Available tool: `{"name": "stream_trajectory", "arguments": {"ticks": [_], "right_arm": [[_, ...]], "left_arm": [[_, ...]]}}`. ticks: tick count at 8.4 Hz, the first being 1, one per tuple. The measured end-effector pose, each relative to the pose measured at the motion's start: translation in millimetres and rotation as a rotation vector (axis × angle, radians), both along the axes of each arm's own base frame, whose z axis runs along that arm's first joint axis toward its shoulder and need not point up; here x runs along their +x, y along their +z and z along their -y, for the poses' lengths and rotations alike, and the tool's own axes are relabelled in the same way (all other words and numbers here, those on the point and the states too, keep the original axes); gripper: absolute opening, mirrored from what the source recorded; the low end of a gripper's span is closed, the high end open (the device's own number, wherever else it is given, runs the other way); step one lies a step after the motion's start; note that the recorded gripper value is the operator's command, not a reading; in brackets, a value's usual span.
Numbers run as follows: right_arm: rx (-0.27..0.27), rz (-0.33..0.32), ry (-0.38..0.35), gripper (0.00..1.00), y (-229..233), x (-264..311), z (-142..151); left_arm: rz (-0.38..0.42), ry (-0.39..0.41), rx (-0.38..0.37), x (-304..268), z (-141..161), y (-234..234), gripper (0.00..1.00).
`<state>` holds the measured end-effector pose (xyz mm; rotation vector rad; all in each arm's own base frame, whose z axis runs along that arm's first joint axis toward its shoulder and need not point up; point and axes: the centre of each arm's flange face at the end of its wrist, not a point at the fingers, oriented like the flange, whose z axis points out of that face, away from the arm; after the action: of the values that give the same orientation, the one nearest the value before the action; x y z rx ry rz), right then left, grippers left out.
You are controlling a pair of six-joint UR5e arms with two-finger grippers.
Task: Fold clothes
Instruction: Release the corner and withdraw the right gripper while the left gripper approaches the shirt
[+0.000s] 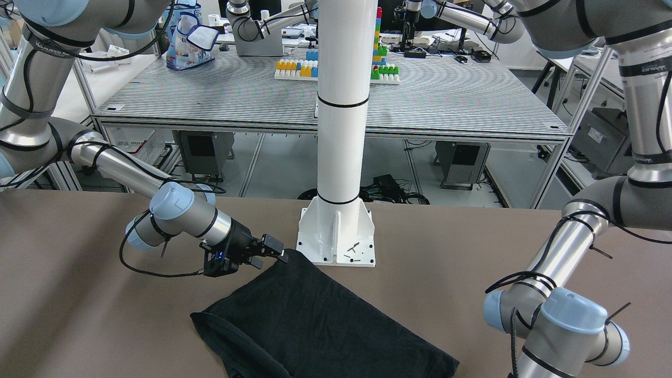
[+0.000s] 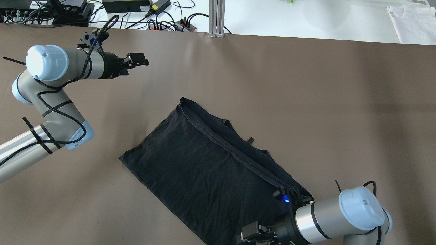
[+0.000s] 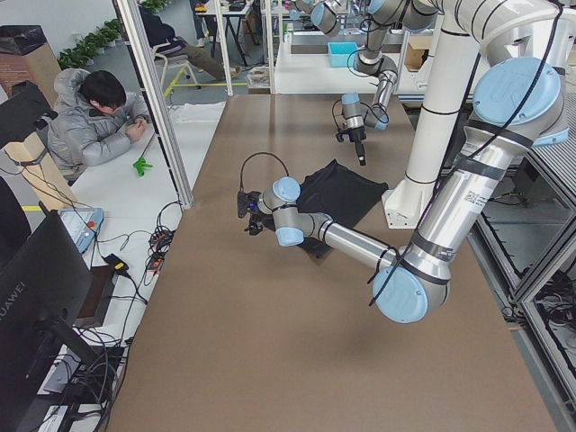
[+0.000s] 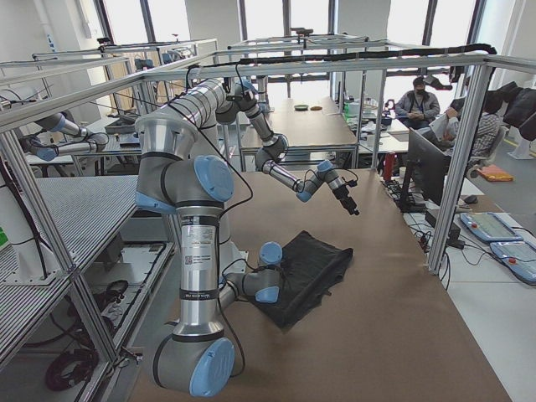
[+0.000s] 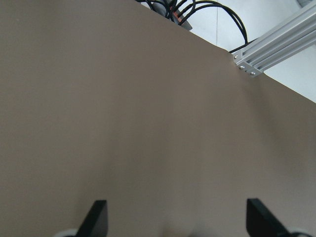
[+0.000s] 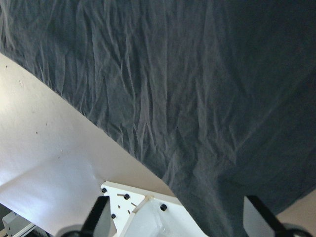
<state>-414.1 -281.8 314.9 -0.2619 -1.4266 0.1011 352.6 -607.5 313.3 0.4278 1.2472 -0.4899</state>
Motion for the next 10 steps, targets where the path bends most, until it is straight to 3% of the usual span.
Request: {"name": "stream_trajectory", "arguments": {"ticks": [3, 7, 10], "right_arm": [[0.003, -0.031, 0.116, 0.95, 8.1, 32.4, 46.6], [0.112, -0.028, 0.246, 0.95, 5.3, 83.5, 96.3], [0.156, -0.025, 0.277, 0.95, 3.6, 97.0, 106.5]], "left_arm": [[0.002, 0.080, -0.057, 22.0, -52.7, 19.4, 1.00], [-0.007, 0.136, -0.122, 7.5, -142.1, 59.5, 1.00], [0.022, 0.133, -0.126, 40.7, -191.1, 77.1, 1.00]]}}
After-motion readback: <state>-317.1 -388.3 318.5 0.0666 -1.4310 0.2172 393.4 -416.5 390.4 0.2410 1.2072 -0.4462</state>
